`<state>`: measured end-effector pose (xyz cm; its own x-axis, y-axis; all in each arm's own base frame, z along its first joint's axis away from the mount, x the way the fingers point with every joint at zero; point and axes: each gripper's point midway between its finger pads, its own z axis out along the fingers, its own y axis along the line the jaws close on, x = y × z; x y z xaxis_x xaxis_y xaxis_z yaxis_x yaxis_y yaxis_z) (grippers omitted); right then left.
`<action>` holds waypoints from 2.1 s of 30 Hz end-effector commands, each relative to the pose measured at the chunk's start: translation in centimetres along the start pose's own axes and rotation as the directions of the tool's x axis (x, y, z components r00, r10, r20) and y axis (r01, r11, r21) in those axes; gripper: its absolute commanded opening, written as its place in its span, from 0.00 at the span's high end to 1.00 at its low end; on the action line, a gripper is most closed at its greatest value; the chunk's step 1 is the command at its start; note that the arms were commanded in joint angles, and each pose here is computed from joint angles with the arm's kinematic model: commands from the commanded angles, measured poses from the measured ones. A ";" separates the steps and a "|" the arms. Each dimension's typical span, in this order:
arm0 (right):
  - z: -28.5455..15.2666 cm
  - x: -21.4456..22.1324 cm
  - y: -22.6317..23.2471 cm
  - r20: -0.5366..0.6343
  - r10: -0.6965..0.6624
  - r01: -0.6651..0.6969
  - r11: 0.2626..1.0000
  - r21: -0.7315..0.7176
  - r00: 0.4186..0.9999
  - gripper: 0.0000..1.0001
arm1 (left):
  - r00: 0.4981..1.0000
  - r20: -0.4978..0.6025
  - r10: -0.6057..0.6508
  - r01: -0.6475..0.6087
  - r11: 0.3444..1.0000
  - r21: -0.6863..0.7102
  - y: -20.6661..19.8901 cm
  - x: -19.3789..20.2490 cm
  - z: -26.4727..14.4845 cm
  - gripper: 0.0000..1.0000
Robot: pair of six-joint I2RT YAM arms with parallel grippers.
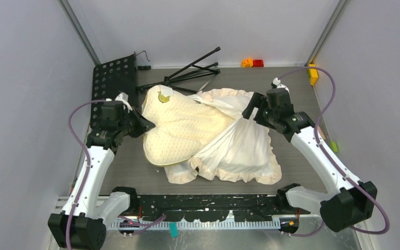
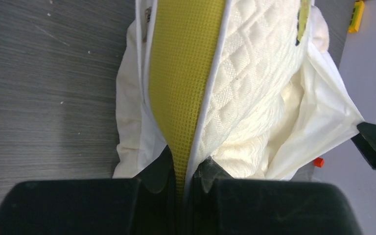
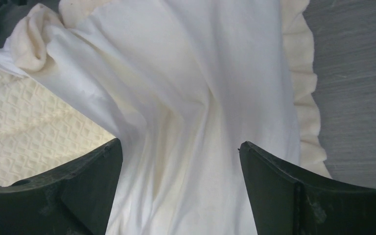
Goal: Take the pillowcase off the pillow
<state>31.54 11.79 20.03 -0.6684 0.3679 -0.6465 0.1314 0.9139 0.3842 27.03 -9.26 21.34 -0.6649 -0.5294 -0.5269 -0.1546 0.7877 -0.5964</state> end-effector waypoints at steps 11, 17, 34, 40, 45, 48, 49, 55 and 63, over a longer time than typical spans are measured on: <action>-1.2 5.5 -9.6 0.026 0.256 -0.254 0.936 0.244 0.966 0.02 | 0.960 0.215 -0.179 0.242 0.914 -0.324 8.0 -0.7 1.4 1.00; -0.5 8.1 -9.0 -0.064 0.286 -0.269 0.943 0.198 0.956 0.02 | 0.965 0.155 -0.213 0.253 0.911 -0.325 8.2 0.7 2.5 1.00; 1.3 2.7 -9.0 0.105 0.316 -0.332 0.916 0.225 0.943 1.00 | 0.947 0.265 -0.180 0.264 0.908 -0.327 8.9 -0.4 0.8 1.00; -0.7 -3.5 -10.1 0.289 0.302 -0.379 0.887 0.264 0.908 1.00 | 0.904 0.422 0.074 0.149 0.869 -0.472 9.4 -6.3 -4.2 1.00; -2.9 -7.1 -10.0 0.404 0.288 -0.407 0.878 0.251 0.869 1.00 | 0.877 0.467 0.112 0.151 0.858 -0.491 9.1 -7.8 -5.6 1.00; -2.2 -6.2 -7.7 0.315 0.301 -0.362 0.919 0.156 0.900 0.94 | 0.892 0.443 0.091 0.144 0.872 -0.468 9.2 -7.0 -4.5 1.00; -1.6 -5.3 -6.6 0.251 0.296 -0.331 0.937 0.110 0.921 0.78 | 0.898 0.431 0.084 0.139 0.876 -0.461 9.2 -6.6 -4.0 1.00; 0.2 2.9 -2.7 -0.135 0.257 -0.272 0.956 -0.110 0.957 0.12 | 0.925 0.374 0.061 0.127 0.880 -0.457 9.8 -5.0 -2.4 1.00; -0.3 10.7 -3.6 -0.313 0.300 -0.356 0.924 -0.140 0.901 0.10 | 0.917 0.397 0.045 0.113 0.923 -0.367 9.2 -4.2 -1.4 1.00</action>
<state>25.46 10.48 11.25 -0.7628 0.5703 -0.3048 0.3239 0.7449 0.5833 25.91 1.14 17.31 -0.4143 -0.5616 -0.7162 -0.5458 0.7830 -0.2983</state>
